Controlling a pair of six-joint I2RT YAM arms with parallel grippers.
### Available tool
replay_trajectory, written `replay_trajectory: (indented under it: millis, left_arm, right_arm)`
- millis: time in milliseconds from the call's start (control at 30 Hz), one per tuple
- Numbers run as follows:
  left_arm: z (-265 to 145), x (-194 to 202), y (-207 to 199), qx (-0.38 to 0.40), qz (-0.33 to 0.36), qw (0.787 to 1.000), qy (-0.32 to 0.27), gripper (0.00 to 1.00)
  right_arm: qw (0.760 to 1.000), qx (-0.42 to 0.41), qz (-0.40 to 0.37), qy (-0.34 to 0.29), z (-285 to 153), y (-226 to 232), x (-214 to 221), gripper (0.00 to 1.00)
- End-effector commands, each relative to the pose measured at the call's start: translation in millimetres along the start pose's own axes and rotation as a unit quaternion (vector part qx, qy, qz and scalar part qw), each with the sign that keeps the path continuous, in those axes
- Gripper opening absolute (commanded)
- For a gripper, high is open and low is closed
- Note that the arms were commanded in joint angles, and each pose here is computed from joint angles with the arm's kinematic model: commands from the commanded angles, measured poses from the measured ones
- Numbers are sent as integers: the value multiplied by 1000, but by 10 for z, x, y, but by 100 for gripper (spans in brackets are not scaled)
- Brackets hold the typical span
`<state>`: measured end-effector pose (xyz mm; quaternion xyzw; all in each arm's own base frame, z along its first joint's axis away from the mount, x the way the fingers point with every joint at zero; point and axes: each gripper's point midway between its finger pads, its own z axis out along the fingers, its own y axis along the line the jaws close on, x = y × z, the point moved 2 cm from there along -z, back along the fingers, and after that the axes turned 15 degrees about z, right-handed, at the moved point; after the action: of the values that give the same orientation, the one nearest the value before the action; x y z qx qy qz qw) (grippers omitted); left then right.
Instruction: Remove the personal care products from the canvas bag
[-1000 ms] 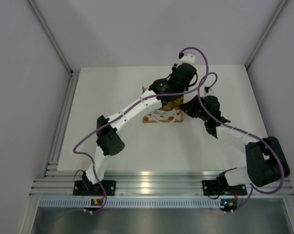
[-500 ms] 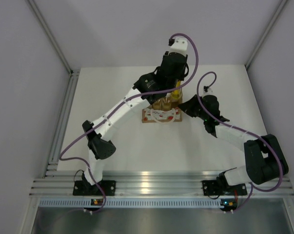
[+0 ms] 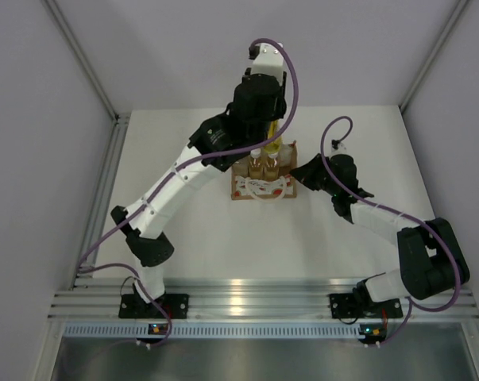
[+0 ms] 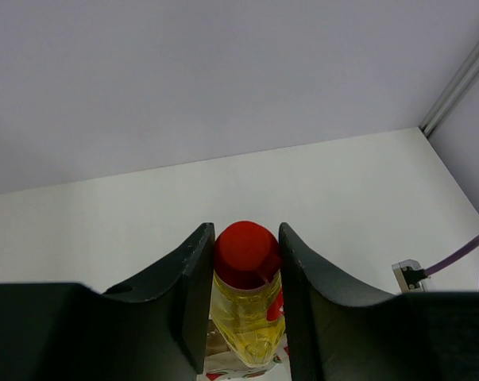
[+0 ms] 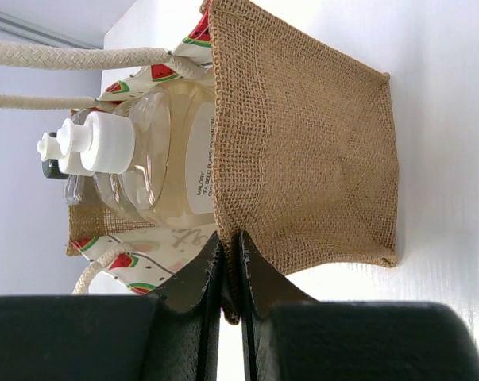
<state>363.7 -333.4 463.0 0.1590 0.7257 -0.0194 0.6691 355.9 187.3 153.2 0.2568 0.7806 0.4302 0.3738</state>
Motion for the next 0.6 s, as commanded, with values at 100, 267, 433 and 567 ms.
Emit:
replay_trajectory:
  millis: [100,267,433,567]
  left_arm:
    - [-709,-895,1112,-114,-94,982,-121,0]
    - [-719,-489,1664,-168,-124,974,-91,0]
    - [-715,150,2122,-210,-149,965,-48,0]
    - [-746,616,2584,-267,-173,948,-21,0]
  right_arm:
    - [1000,-10,-3,10,38,113,13,0]
    - [1000,-12,-6,7,21,167,-21,0]
    - [1000,-17,-9,8,4,221,-32,0]
    - [1000,-20,-10,9,-10,240,-31,0]
